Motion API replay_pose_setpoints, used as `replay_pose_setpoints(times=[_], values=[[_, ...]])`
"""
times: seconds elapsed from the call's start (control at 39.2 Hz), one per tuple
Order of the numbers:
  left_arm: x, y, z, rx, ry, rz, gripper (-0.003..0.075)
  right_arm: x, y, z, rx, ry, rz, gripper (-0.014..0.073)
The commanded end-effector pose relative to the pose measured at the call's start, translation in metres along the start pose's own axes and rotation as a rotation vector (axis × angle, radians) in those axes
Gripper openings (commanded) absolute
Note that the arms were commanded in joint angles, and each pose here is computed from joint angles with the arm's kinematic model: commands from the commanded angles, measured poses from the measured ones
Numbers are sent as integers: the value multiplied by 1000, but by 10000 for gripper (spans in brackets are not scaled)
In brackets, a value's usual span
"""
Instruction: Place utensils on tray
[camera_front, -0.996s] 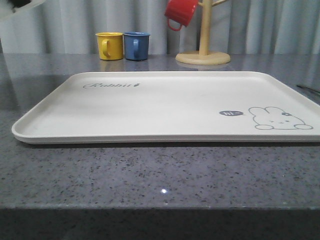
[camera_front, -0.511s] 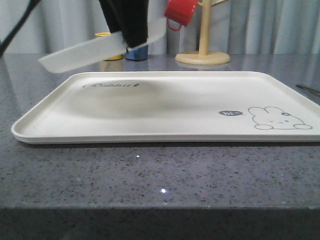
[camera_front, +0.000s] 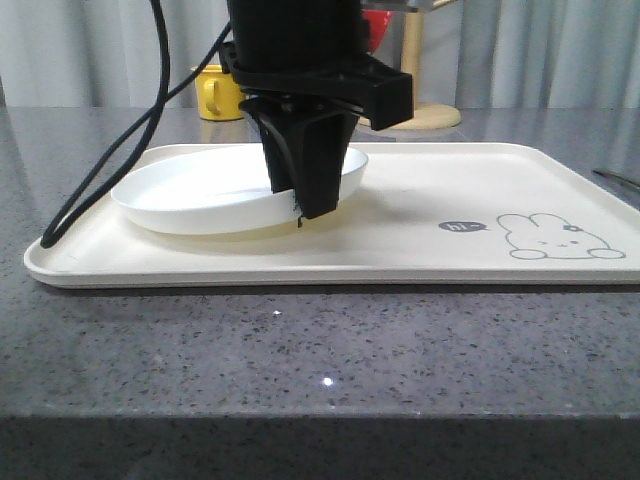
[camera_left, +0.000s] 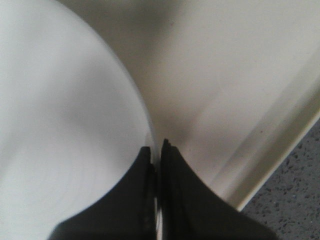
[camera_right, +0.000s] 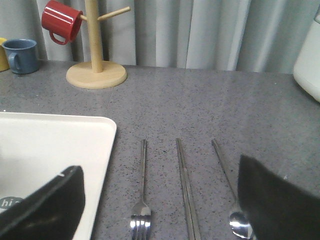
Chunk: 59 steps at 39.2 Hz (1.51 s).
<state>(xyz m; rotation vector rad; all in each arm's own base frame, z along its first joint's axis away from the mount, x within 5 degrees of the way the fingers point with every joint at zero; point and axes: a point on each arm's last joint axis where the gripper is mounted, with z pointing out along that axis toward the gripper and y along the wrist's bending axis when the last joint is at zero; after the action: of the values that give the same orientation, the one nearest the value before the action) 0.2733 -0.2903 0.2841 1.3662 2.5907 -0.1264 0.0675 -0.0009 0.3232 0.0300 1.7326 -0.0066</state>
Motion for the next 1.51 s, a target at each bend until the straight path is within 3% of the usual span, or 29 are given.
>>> replay_pose_setpoints(times=[0.0, 0.13, 0.26, 0.43, 0.54, 0.74, 0.87, 1.02, 1.17, 1.28, 1.48], values=[[-4, -7, -26, 38, -98, -21, -15, -18, 0, -2, 5, -97, -6, 642], [-3, -8, -26, 45, -93, -23, 35, -18, 0, -2, 5, -97, -6, 642], [-3, -8, -26, 46, -91, -23, 145, -18, 0, -2, 5, -97, -6, 642], [-4, -7, -28, 36, -95, -19, 357, -18, 0, -2, 5, -97, -6, 642], [-5, -3, -43, 12, -115, -16, 395, -18, 0, -2, 5, -97, -6, 642], [2, 9, -86, -16, -226, -49, 335, -18, 0, -2, 5, -97, -6, 642], [21, 40, -100, -51, -242, -138, 254, -18, 0, -2, 5, -97, -6, 642], [64, 86, -107, -96, -216, -302, 133, -18, 0, -2, 5, -97, -6, 642], [121, 118, -115, -149, -224, -473, 34, -18, 0, -2, 5, -97, -6, 642], [158, 126, -121, -181, -310, -592, -20, -18, 0, -2, 5, -97, -6, 642], [219, 113, -126, -303, -485, -722, -18, -18, 0, -2, 5, -97, -6, 642]])
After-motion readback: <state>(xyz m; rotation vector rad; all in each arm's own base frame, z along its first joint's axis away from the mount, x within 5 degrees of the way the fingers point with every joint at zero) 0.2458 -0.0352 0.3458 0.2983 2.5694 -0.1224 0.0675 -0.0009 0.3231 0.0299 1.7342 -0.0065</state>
